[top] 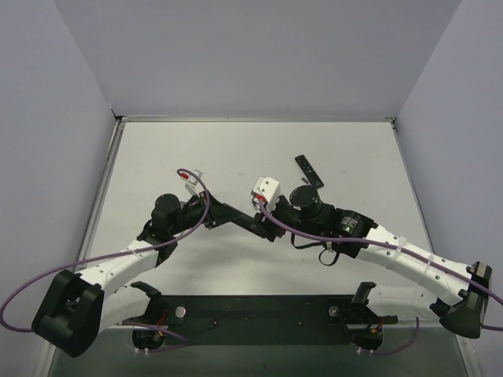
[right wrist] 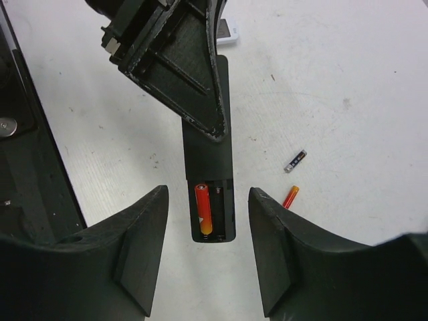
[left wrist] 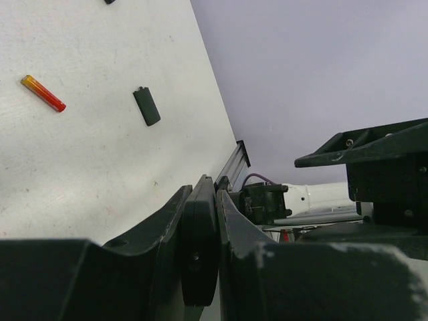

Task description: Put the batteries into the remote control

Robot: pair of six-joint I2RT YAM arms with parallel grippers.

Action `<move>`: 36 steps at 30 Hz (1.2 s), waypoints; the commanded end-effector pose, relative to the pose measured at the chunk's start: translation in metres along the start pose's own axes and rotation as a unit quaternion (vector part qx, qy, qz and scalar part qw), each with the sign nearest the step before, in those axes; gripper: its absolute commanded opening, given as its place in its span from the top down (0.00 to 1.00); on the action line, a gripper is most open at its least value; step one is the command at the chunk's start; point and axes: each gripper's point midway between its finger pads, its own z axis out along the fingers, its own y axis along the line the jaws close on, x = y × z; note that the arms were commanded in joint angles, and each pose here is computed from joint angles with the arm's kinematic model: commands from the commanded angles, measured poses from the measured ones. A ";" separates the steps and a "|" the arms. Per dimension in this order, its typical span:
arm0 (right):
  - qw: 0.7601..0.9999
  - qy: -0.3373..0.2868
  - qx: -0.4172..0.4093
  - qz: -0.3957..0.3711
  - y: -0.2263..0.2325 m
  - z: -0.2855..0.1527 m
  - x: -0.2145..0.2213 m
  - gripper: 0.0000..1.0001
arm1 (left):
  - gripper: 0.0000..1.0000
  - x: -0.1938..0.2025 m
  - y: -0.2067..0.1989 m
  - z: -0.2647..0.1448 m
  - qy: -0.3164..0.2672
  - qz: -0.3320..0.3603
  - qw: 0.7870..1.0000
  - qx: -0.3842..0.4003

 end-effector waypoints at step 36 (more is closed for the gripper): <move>0.990 0.057 0.005 0.132 0.003 0.029 0.019 0.86 | 1.00 -0.015 -0.035 -0.006 -0.026 0.021 0.998 0.049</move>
